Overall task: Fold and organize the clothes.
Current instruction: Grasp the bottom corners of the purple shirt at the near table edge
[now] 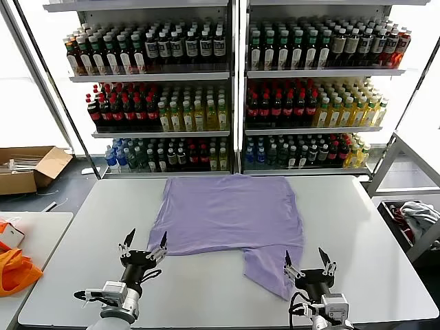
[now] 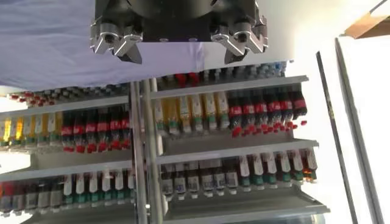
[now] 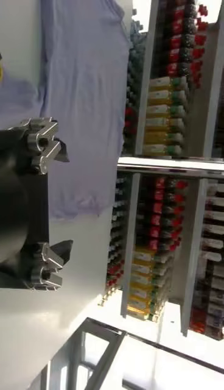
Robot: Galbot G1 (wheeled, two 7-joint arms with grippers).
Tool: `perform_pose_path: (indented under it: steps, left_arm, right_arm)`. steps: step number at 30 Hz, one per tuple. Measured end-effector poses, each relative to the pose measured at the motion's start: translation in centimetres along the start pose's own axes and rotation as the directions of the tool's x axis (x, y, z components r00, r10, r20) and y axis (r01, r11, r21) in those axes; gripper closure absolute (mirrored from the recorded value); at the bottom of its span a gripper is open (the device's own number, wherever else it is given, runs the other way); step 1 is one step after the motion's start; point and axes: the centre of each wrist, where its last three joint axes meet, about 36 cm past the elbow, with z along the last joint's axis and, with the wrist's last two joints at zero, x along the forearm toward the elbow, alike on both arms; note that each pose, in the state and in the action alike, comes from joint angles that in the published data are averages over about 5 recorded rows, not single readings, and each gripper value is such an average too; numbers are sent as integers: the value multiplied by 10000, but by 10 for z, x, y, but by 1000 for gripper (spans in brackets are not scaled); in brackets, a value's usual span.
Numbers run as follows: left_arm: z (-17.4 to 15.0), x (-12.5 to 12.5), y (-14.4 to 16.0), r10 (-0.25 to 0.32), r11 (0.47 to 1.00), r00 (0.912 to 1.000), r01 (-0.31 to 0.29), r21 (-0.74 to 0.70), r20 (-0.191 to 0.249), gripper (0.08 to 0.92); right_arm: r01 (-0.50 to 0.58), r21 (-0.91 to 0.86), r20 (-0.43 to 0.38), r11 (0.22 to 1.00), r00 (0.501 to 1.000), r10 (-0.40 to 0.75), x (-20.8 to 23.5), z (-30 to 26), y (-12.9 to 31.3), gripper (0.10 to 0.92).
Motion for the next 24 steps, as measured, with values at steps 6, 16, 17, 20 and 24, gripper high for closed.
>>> perform_pose_path:
  steps: [6,16,17,20,24]
  left_arm:
    - [9,-8,5,111,9999,9990,-112,-6,-437,177]
    - [21,-20,16,205,9998,9914,-213,-42,-1294,177]
    - [22,-21,17,201,9998,9906,-210,-59,-1353,177]
    - [24,-23,20,217,9997,9888,-235,-109,-1479,177]
    - [26,-27,24,202,9997,9877,-224,-120,-1550,177]
  right_arm:
    - [78,-123,-212,9999,9997,-80,1,-1,11,200]
    - [208,-151,-744,9997,9970,-219,-4,9,24,200]
    - [219,-150,-793,9996,9966,-230,-4,10,25,200]
    - [244,-151,-904,9996,9956,-257,-6,11,29,200]
    - [241,-166,-1011,9996,9945,-256,-8,13,32,200]
